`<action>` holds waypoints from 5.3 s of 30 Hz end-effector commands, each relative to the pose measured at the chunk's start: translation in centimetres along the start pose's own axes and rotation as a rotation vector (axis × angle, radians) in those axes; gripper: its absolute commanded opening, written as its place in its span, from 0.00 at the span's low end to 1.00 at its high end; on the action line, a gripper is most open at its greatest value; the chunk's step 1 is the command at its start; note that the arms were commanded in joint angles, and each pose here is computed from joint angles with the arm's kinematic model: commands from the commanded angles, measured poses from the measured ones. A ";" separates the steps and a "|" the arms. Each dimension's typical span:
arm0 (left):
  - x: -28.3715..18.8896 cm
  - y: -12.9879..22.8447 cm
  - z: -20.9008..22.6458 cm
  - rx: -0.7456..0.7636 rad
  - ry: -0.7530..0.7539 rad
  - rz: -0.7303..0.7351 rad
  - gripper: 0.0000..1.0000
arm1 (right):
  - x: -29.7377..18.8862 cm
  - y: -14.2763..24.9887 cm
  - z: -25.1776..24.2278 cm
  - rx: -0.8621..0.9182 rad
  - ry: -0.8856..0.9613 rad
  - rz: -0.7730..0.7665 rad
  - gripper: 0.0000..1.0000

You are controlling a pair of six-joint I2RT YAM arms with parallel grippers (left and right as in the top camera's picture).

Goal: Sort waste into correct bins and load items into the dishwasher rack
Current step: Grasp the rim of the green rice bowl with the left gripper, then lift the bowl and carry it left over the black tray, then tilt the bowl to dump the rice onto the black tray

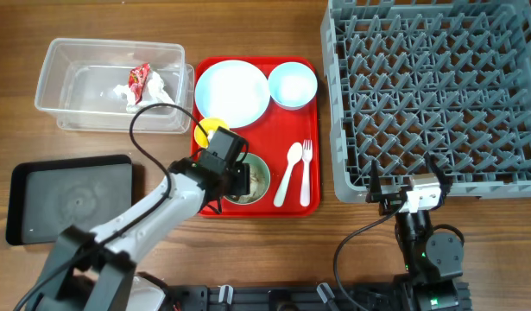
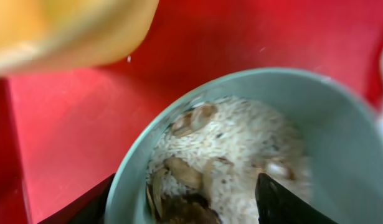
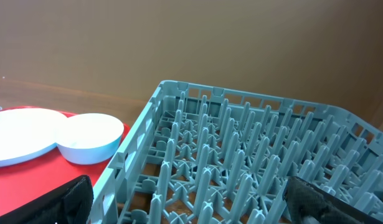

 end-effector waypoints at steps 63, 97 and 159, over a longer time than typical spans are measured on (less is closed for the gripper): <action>-9.1 -0.2 3.6 -0.150 -0.037 -0.229 0.04 | 0.0 -0.1 0.2 -0.011 -0.018 -0.009 1.00; -19.7 6.6 20.0 -0.840 -0.736 -0.180 0.04 | 0.0 -0.1 0.2 -0.011 -0.018 -0.009 1.00; -18.3 3.4 23.7 -0.048 -1.570 0.603 0.04 | 0.0 -0.1 0.2 -0.011 -0.018 -0.009 1.00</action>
Point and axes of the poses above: each gripper's point midway between its finger pads, its own x axis out along the fingers, its own z axis along the line the jaws close on, y = z × x, the point moved 8 cm from there along -x, back along the fingers, and after that the axes turned 14 degrees about x, right-handed, at the moved point
